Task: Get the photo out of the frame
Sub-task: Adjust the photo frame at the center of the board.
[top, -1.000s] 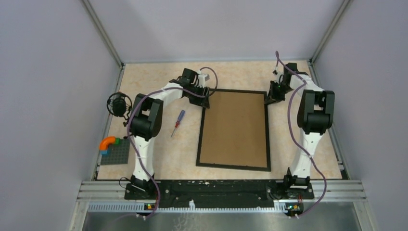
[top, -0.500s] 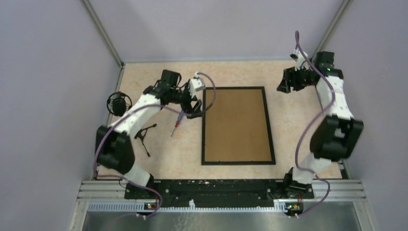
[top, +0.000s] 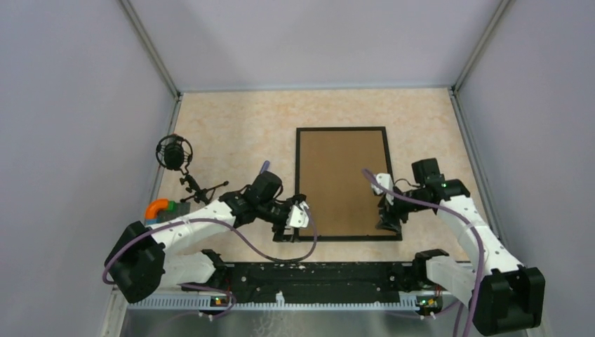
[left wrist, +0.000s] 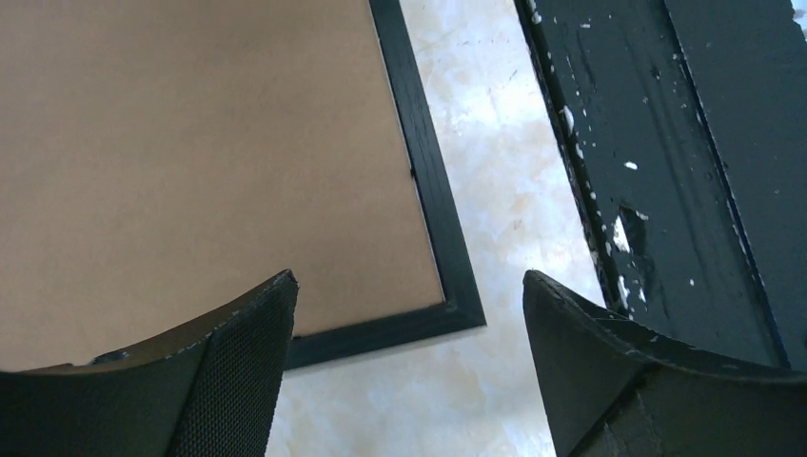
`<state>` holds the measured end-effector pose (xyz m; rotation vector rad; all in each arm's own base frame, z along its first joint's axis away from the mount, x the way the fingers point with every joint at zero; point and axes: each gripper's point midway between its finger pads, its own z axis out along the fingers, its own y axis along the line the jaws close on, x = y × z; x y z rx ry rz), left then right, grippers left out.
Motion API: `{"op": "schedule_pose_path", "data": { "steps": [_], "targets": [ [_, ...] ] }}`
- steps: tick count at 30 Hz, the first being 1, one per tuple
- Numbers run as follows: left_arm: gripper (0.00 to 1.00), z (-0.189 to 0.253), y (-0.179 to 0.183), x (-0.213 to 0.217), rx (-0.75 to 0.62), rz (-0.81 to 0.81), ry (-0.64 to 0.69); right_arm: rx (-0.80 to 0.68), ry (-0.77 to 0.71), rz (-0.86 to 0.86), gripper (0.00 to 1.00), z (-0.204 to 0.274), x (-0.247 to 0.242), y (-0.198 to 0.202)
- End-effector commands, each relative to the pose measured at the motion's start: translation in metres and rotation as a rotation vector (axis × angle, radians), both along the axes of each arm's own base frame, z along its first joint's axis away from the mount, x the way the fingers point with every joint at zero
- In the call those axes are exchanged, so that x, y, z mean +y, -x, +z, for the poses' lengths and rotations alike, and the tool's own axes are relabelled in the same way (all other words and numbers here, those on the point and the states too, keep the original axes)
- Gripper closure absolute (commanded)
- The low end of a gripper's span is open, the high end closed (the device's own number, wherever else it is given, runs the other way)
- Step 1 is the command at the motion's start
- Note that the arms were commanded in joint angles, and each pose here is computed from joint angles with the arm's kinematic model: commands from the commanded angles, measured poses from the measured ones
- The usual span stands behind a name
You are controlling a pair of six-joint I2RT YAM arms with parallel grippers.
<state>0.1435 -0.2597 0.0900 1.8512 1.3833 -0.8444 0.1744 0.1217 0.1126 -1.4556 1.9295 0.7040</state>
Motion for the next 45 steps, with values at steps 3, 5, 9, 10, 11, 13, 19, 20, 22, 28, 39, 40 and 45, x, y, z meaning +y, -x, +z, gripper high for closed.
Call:
{"op": "schedule_pose_path", "data": {
  "steps": [3, 5, 9, 10, 11, 13, 19, 20, 22, 28, 39, 40, 45],
  "targets": [
    [0.13, -0.001, 0.001, -0.030, -0.127, -0.056, 0.074, -0.158, -0.030, 0.197, 0.31, -0.016, 0.021, 0.026],
    [0.14, -0.006, 0.006, -0.034, -0.149, -0.071, 0.073, -0.164, -0.012, 0.233, 0.32, -0.026, 0.024, 0.033],
    [0.17, -0.013, 0.012, -0.041, -0.164, -0.097, 0.064, -0.217, 0.052, 0.281, 0.37, -0.052, 0.026, 0.034],
    [0.18, -0.014, 0.013, -0.042, -0.169, -0.102, 0.063, -0.229, 0.058, 0.285, 0.37, -0.055, 0.026, 0.032],
    [0.19, -0.017, 0.014, -0.042, -0.167, -0.104, 0.054, -0.232, 0.065, 0.292, 0.38, -0.058, 0.027, 0.032],
    [0.20, -0.019, 0.014, -0.048, -0.186, -0.116, 0.061, -0.221, 0.085, 0.312, 0.42, -0.066, 0.027, 0.035],
    [0.24, -0.030, 0.019, -0.057, -0.200, -0.136, 0.045, -0.213, 0.129, 0.313, 0.45, -0.085, 0.028, 0.033],
    [0.24, -0.032, 0.019, -0.057, -0.202, -0.139, 0.042, -0.215, 0.134, 0.326, 0.47, -0.086, 0.029, 0.035],
    [0.26, -0.036, 0.021, -0.058, -0.209, -0.146, 0.031, -0.213, 0.157, 0.351, 0.52, -0.090, 0.029, 0.039],
    [0.32, -0.043, 0.025, -0.061, -0.237, -0.156, 0.015, -0.231, 0.172, 0.360, 0.64, -0.092, 0.030, 0.038],
    [0.41, -0.052, 0.026, -0.064, -0.248, -0.137, -0.002, -0.249, 0.232, 0.380, 0.75, -0.093, 0.017, 0.045],
    [0.42, -0.052, 0.026, -0.064, -0.246, -0.134, -0.004, -0.246, 0.238, 0.380, 0.78, -0.093, 0.017, 0.045],
    [0.48, -0.053, 0.027, -0.068, -0.239, -0.127, -0.002, -0.227, 0.263, 0.370, 0.97, -0.095, 0.016, 0.045]
  ]
}}
